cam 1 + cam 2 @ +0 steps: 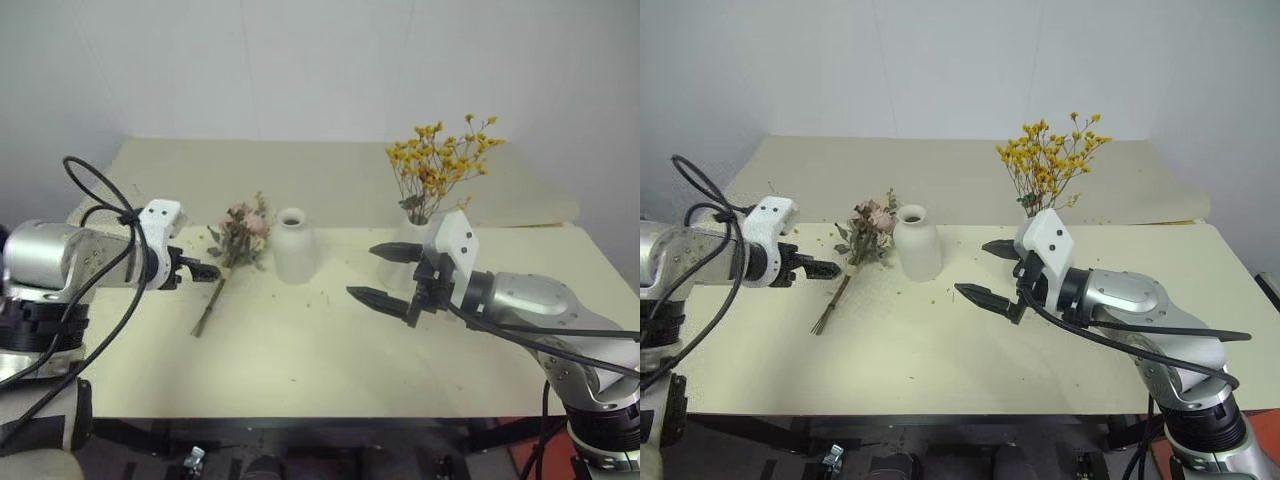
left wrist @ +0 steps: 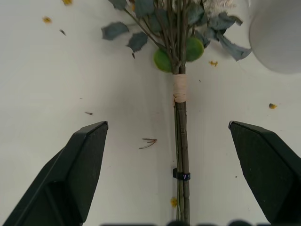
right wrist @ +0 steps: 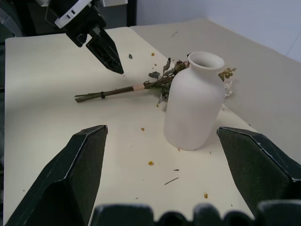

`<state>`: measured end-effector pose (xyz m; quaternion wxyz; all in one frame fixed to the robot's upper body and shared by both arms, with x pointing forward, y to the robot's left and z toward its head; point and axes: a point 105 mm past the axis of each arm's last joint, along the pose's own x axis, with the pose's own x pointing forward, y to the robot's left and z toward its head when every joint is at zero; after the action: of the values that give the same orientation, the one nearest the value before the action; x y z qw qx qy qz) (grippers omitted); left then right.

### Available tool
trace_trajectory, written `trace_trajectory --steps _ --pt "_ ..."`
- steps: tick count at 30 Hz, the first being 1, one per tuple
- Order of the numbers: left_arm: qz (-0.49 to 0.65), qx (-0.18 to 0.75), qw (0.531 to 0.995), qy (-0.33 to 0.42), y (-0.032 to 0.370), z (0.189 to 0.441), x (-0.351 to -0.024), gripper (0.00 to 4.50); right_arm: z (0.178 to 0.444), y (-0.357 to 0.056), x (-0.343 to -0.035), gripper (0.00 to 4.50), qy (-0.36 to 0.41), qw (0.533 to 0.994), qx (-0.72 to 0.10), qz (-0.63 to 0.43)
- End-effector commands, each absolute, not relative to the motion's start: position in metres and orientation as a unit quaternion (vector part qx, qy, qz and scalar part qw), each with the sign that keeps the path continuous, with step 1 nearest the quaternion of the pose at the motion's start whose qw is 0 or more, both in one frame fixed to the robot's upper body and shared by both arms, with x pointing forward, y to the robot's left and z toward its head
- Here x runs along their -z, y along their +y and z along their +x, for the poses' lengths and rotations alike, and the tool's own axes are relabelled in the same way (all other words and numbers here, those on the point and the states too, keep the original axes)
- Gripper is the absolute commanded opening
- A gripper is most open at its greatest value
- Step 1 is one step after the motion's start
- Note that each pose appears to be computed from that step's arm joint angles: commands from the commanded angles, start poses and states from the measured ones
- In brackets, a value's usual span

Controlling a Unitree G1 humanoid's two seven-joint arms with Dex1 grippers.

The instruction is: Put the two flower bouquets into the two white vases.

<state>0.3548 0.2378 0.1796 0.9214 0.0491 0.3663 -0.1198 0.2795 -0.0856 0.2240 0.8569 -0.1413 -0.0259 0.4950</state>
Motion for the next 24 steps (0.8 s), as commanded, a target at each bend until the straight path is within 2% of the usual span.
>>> trace_trajectory --steps 1,6,21,24 --pt "0.06 0.115 0.927 0.353 0.233 0.372 -0.185 4.5 0.273 -0.082 -0.239 4.4 -0.051 0.854 -0.499 -0.137" --pt "0.064 0.136 0.922 0.356 0.218 0.389 -0.185 4.5 0.272 -0.08 -0.237 4.4 -0.046 0.858 -0.496 -0.128" --pt "0.056 0.142 0.906 0.394 0.206 0.408 -0.157 4.5 0.276 -0.088 -0.231 4.4 -0.024 0.876 -0.467 -0.115" --pt "0.069 0.137 0.907 0.392 0.205 0.412 -0.155 3.89 0.276 -0.09 -0.23 4.5 -0.024 0.878 -0.463 -0.117"
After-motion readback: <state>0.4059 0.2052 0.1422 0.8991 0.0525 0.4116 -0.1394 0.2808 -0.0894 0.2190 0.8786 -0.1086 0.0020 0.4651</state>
